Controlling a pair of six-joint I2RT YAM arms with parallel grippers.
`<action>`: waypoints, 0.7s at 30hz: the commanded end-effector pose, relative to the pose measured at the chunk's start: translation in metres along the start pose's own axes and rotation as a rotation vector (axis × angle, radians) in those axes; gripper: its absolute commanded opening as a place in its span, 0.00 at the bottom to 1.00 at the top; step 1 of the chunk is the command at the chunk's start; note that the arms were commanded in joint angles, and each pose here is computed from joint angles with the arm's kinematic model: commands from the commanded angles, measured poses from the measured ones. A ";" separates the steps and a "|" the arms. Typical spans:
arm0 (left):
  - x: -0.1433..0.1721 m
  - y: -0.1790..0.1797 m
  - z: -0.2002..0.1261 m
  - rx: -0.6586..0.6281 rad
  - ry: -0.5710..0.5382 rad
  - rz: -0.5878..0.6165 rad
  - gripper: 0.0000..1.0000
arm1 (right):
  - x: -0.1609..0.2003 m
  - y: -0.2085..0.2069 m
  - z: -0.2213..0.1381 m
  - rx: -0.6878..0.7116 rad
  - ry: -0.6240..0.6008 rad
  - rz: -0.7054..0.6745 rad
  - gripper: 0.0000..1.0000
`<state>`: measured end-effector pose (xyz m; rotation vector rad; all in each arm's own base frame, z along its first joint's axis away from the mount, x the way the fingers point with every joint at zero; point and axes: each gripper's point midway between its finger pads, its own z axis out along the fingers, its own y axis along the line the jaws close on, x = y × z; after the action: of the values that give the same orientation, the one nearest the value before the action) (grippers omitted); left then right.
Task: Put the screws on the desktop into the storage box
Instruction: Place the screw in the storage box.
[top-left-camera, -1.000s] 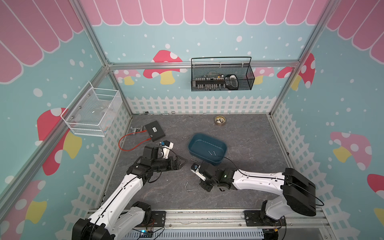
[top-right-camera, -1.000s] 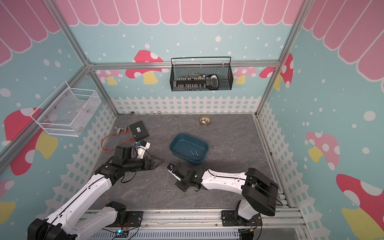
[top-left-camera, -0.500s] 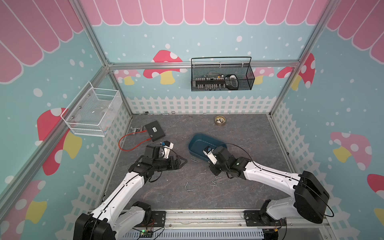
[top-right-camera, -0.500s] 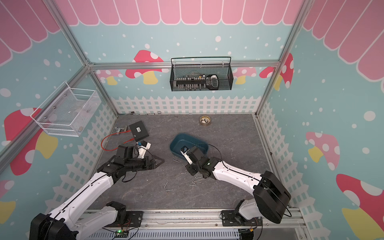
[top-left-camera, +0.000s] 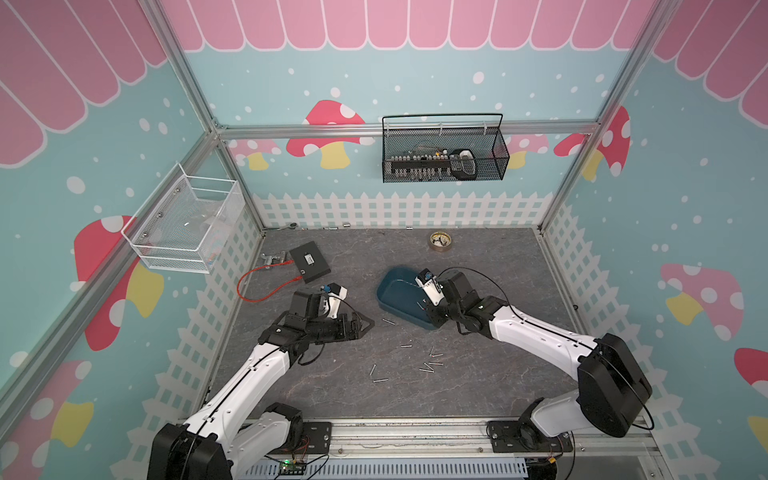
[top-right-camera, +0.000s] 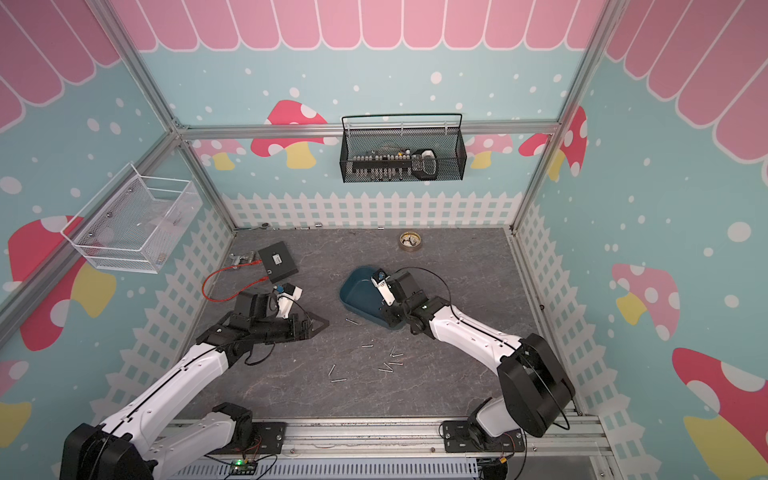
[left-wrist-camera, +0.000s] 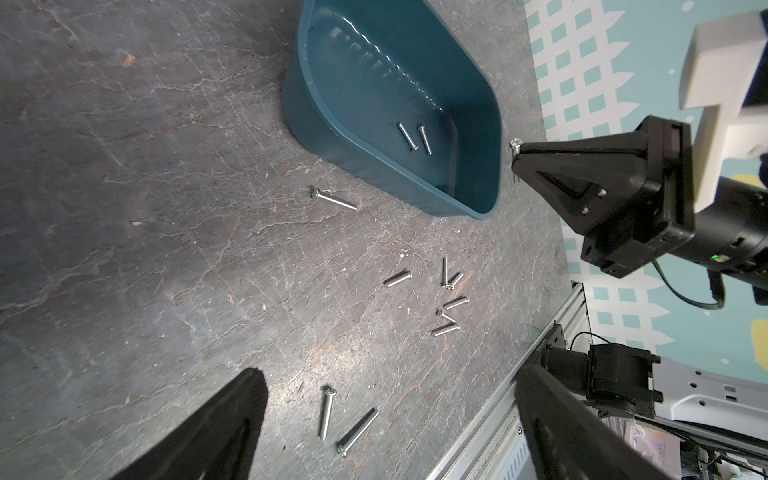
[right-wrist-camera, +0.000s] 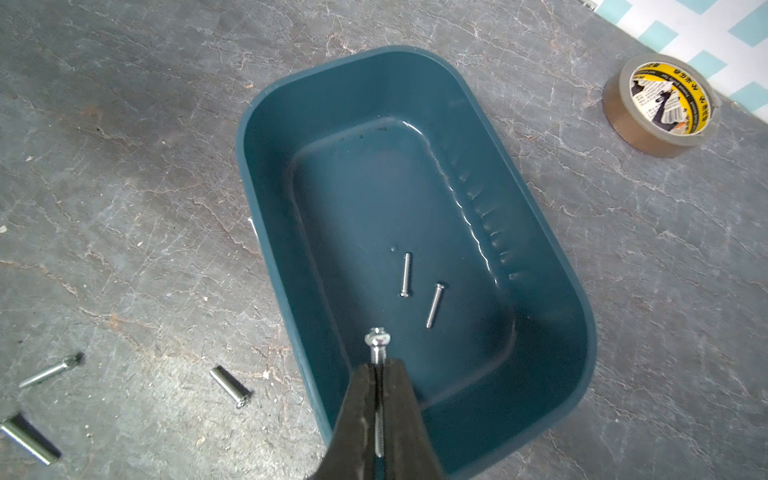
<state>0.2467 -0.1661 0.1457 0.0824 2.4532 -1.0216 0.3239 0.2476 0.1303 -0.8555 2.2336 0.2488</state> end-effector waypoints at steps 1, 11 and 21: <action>-0.004 -0.002 -0.003 0.008 -0.031 0.016 0.97 | -0.015 -0.003 0.003 -0.012 -0.032 -0.019 0.07; -0.007 -0.020 -0.004 0.059 -0.033 0.078 0.98 | -0.020 -0.011 -0.004 -0.021 -0.059 0.007 0.44; 0.010 -0.033 0.032 -0.011 0.082 0.180 0.97 | -0.018 -0.001 -0.036 -0.110 -0.134 0.081 0.95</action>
<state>0.2337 -0.2074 0.1338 0.2933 2.5091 -1.0002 0.3258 0.2396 0.1645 -0.7942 2.1589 0.3766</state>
